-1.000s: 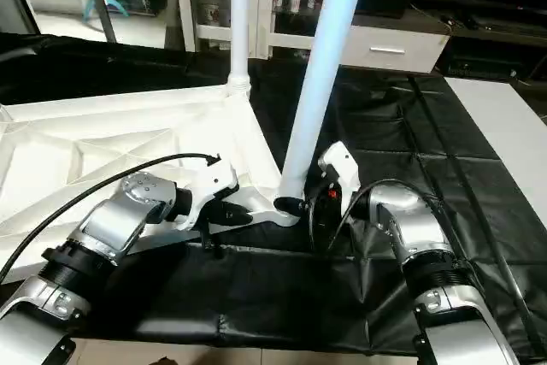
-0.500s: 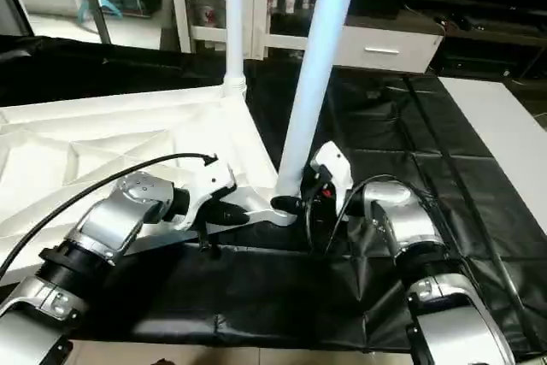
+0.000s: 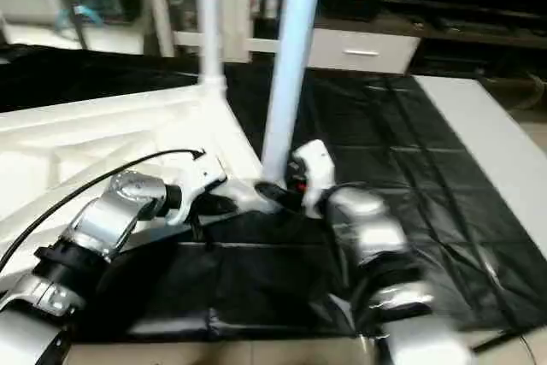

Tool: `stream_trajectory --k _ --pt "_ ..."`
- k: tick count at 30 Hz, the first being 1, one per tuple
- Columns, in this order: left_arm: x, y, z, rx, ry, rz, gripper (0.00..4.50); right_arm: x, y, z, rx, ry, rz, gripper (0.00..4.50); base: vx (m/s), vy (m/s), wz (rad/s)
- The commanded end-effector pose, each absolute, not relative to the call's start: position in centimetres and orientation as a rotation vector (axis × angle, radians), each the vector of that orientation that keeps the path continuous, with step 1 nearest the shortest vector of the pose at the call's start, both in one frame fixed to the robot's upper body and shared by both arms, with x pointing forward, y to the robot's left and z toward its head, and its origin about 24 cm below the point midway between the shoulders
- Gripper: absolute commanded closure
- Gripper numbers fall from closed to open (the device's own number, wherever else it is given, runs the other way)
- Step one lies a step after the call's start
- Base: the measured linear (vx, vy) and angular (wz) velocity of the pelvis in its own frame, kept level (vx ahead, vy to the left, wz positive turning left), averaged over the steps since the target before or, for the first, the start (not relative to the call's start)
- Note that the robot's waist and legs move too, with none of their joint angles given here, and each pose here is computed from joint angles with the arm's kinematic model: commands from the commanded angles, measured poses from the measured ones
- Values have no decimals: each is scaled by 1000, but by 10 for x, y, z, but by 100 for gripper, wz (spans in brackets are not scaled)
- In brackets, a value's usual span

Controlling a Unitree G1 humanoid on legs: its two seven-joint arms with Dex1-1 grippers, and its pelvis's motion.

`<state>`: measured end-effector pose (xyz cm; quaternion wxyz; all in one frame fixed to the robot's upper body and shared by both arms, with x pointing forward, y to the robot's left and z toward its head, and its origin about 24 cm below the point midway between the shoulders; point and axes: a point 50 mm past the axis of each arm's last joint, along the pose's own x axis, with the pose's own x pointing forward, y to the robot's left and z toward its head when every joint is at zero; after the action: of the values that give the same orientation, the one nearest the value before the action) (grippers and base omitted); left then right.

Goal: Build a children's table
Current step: Rotate leg to tighten

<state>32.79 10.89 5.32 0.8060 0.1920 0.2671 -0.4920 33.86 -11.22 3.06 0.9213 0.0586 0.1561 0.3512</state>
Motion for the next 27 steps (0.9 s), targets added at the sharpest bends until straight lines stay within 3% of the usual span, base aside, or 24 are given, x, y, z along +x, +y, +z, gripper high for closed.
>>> stream_trajectory --k 1,2,8,10,13,16,19,20,23,27 --pt "316 90 38 379 625 -1144 450 345 -127 22 147 381 432 194 0 0 0" --pt "317 90 38 379 623 -1140 450 346 -125 22 152 381 407 194 0 0 0" --pt "325 85 41 380 593 -1091 450 351 -117 22 220 375 -92 194 0 0 0" --pt "326 83 41 380 588 -1084 450 351 -111 24 199 364 -163 195 0 0 0" --pt "326 83 41 380 587 -1083 450 351 -101 30 191 330 -141 196 0 0 0" --pt "327 83 40 379 588 -1080 450 351 -74 39 296 279 -1 196 0 0 0" --pt "327 83 39 379 589 -1080 450 352 -71 44 287 246 32 196 0 0 0" --pt "327 83 39 379 590 -1081 450 353 -70 49 261 216 66 196 0 0 0" --pt "326 84 38 379 592 -1085 450 354 -80 59 194 138 94 126 0 0 0" --pt "325 87 37 383 598 -1096 450 351 -103 66 188 100 117 106 0 0 0"
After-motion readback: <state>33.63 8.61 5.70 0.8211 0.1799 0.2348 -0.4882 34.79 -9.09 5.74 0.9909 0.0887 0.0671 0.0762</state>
